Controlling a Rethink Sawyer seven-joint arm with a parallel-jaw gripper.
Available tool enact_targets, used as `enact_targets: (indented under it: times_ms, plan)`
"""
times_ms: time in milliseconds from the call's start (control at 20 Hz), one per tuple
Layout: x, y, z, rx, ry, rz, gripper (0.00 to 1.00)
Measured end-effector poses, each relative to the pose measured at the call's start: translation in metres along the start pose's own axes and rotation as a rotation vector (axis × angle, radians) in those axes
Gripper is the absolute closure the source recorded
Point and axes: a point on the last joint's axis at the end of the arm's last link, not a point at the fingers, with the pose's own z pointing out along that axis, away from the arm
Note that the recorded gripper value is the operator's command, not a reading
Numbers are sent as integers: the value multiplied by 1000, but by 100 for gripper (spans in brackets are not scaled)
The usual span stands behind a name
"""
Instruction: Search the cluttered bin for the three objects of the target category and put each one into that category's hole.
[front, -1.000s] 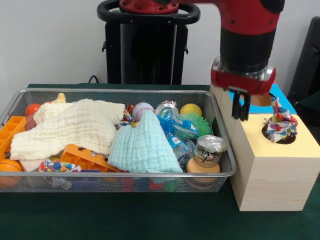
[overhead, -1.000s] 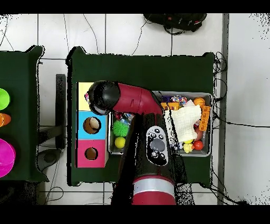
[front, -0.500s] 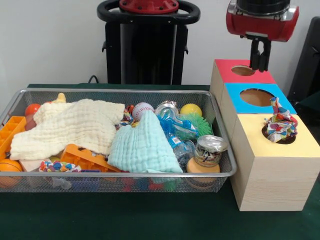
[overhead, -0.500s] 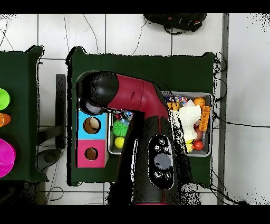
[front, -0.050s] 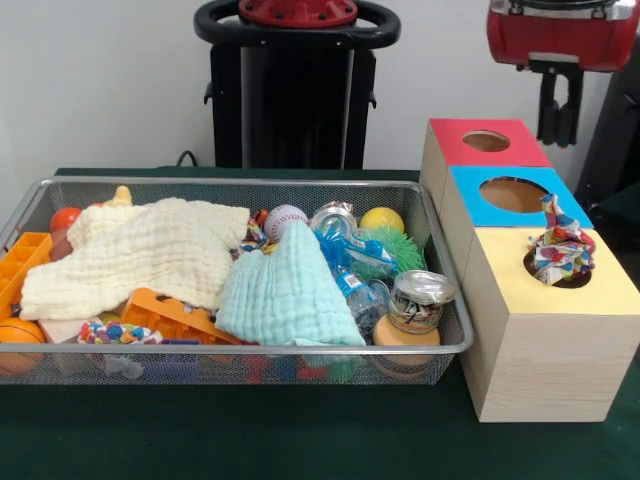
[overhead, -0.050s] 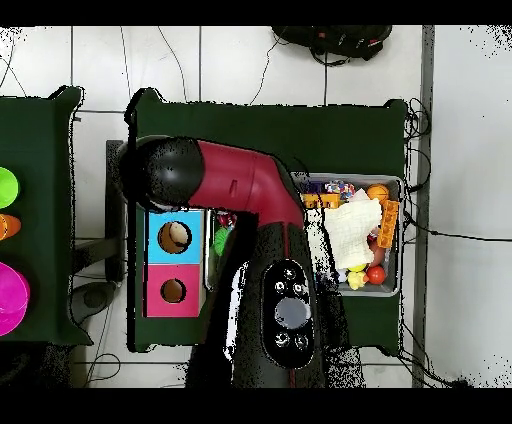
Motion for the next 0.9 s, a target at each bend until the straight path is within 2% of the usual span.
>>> enact_targets:
  times_ms: [150,350,600,900]
  plan:
    - [8,23,13,-28,-79,-35,100]
    - [21,43,30,-45,-123,-69,100]
    - [37,50,48,-38,-113,-88,100]
    - [46,39,62,-22,-76,-72,100]
